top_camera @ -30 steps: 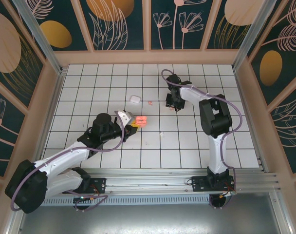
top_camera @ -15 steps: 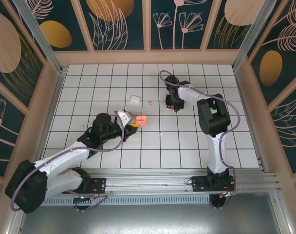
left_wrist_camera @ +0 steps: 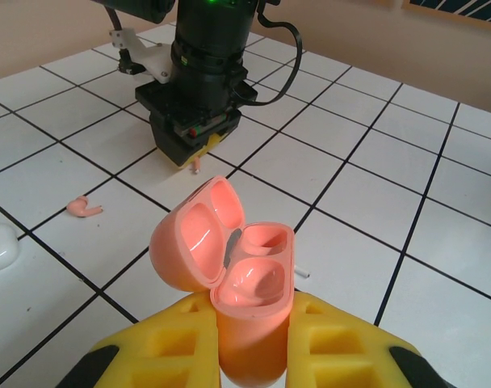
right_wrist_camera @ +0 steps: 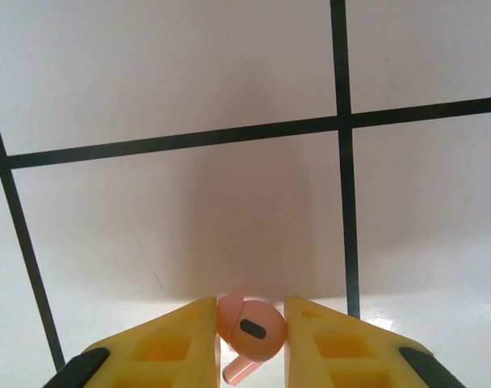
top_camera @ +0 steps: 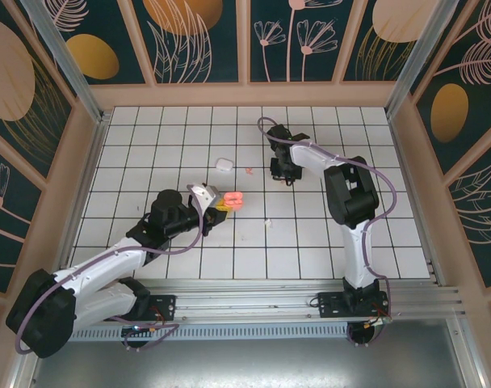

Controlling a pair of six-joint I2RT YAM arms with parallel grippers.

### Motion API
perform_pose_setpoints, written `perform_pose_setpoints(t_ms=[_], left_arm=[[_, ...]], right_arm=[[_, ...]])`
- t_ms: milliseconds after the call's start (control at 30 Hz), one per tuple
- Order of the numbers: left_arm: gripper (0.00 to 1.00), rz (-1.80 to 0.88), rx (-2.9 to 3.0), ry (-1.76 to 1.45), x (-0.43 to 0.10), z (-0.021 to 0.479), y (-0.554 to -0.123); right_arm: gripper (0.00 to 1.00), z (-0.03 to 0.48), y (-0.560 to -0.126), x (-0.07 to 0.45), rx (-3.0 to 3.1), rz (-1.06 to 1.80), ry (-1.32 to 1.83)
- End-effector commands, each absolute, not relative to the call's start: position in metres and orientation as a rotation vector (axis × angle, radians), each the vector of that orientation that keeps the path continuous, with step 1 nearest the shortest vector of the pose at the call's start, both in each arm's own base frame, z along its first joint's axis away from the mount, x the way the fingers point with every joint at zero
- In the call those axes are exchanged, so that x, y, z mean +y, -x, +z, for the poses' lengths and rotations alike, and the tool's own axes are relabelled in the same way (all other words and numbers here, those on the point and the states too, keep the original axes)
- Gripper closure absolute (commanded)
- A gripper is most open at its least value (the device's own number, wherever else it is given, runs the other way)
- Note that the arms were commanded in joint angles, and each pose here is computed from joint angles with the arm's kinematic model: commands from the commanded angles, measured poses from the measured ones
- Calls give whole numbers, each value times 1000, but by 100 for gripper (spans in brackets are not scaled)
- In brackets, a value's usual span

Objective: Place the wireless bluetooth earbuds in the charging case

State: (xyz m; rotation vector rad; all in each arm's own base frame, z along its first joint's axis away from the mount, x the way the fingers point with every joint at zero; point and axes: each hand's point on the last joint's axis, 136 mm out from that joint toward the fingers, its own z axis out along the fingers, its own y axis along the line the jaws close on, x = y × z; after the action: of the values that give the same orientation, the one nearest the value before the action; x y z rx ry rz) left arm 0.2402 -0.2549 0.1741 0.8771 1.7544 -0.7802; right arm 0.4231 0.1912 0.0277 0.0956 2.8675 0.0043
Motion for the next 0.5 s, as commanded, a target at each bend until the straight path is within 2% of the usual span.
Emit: perform_pose_setpoints(t_ms=[0,467], left_arm=[[100,-822,1694,-868,-259,188,-236],[100,-909,1613,-850,-274,216,-243]], right_arm=[[78,55,-421,193,2825,-36,-50],[78,132,-398,199,2666,-103,56]])
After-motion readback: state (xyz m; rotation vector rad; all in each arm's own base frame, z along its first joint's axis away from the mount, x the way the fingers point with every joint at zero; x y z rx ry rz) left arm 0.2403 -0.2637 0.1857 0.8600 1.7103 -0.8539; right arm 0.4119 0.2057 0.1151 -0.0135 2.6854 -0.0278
